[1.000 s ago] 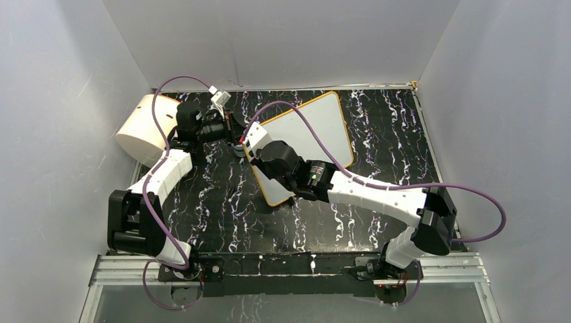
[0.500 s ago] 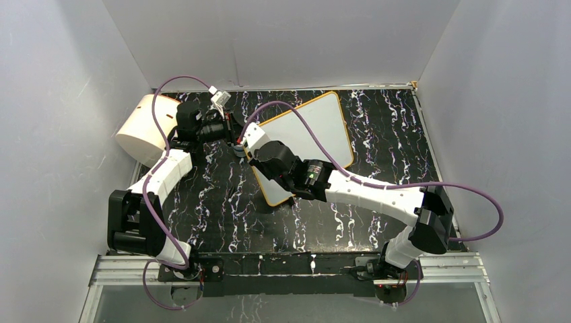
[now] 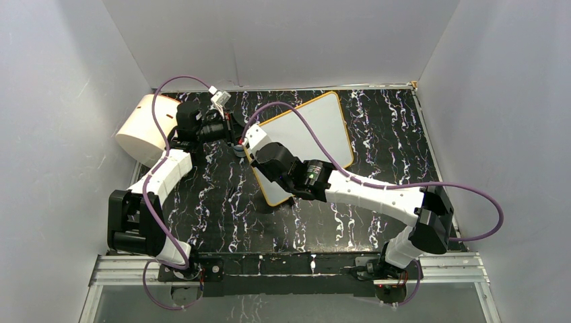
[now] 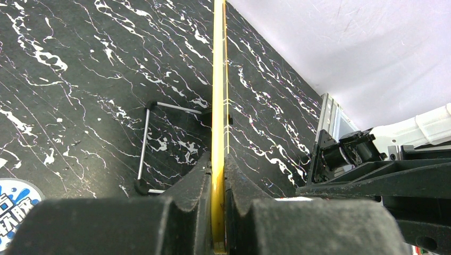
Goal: Write a sentence on the whiteboard
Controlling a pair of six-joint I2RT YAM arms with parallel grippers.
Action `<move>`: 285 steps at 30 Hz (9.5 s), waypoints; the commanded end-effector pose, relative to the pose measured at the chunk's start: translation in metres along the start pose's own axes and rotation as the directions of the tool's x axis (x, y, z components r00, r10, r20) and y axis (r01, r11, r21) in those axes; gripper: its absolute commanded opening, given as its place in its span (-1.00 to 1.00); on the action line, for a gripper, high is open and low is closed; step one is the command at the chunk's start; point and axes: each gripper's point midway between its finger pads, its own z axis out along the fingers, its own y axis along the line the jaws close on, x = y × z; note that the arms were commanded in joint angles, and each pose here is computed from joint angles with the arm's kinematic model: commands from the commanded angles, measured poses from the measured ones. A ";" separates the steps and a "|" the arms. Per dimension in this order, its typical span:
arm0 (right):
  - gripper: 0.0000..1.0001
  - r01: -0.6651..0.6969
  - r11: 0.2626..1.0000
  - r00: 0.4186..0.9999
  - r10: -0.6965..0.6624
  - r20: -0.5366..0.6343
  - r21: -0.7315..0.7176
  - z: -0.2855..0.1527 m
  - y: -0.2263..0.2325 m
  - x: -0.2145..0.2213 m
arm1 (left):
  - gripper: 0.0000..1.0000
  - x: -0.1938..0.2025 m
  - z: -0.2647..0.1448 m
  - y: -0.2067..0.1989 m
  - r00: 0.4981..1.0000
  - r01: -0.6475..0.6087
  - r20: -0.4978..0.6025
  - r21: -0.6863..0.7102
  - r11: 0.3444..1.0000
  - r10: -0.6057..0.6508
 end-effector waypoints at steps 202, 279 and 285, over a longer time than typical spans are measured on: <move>-1.00 -0.141 0.989 0.990 0.142 -0.023 0.042 -0.003 -0.019 0.020 | -1.00 0.028 0.005 -0.006 0.997 0.044 -0.068 0.046 0.998 -0.041; -1.00 -0.175 0.980 0.984 0.172 0.041 0.093 -0.006 -0.034 0.013 | -1.00 0.031 0.006 -0.005 0.996 0.049 -0.075 0.048 0.998 -0.045; -1.00 -0.179 0.980 0.983 0.175 0.049 0.083 -0.008 -0.033 0.010 | -1.00 0.030 0.006 -0.006 0.996 0.048 -0.075 0.049 0.998 -0.044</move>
